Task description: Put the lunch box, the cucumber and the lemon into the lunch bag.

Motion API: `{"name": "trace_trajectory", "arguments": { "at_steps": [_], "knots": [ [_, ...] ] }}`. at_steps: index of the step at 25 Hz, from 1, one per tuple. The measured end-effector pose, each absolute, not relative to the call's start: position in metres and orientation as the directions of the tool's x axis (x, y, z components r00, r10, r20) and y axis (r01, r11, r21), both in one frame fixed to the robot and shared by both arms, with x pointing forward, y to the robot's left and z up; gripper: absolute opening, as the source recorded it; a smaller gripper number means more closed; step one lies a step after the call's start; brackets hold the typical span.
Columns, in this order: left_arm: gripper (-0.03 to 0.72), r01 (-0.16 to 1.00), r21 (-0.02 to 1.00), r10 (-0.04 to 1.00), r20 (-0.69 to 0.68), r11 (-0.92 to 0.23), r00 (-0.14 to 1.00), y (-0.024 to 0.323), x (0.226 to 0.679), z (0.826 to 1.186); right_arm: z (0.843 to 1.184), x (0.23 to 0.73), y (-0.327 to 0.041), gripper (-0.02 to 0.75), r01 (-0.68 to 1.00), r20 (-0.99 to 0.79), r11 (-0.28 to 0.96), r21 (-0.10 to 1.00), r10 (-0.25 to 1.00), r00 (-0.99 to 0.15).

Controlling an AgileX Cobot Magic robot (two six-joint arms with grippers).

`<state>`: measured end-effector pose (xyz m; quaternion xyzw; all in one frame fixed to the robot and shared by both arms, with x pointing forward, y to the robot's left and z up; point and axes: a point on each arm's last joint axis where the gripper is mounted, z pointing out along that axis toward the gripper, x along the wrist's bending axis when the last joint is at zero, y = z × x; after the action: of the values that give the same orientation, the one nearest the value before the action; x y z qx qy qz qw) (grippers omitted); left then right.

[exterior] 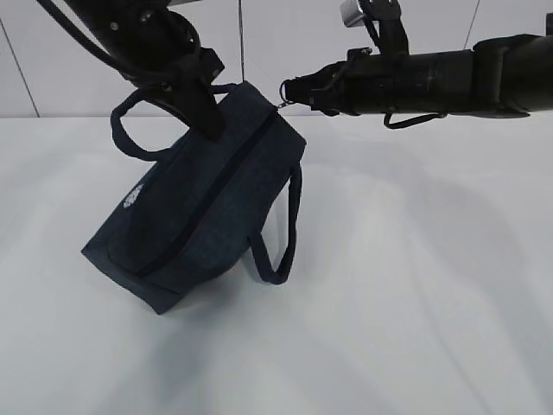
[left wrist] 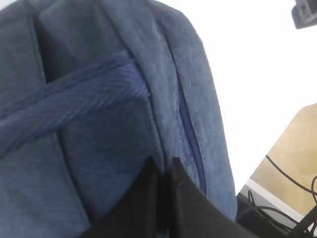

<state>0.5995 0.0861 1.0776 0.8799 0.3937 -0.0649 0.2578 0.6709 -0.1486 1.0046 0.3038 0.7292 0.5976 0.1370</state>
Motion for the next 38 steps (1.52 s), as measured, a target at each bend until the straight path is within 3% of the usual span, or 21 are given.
{"name": "trace_trajectory", "arguments": {
  "at_steps": [10, 26, 38],
  "knots": [
    [-0.005, 0.725, 0.419, 0.657, -0.322, -0.546, 0.681, 0.086, 0.597, 1.085, 1.005, 0.673, -0.152, 0.007, 0.285, 0.17, 0.093, 0.954, 0.615, -0.77],
    [-0.005, 0.627, 0.527, 0.555, -0.313, -0.573, 0.771, 0.063, 0.549, 1.136, 1.006, 0.678, -0.168, 0.007, 0.279, 0.16, 0.087, 0.956, 0.645, -0.747],
    [-0.005, 0.568, 0.609, 0.547, -0.249, -0.553, 0.8, 0.078, 0.524, 1.177, 1.016, 0.673, -0.161, 0.007, 0.25, 0.181, 0.045, 0.967, 0.569, -0.802]
  ]
}}
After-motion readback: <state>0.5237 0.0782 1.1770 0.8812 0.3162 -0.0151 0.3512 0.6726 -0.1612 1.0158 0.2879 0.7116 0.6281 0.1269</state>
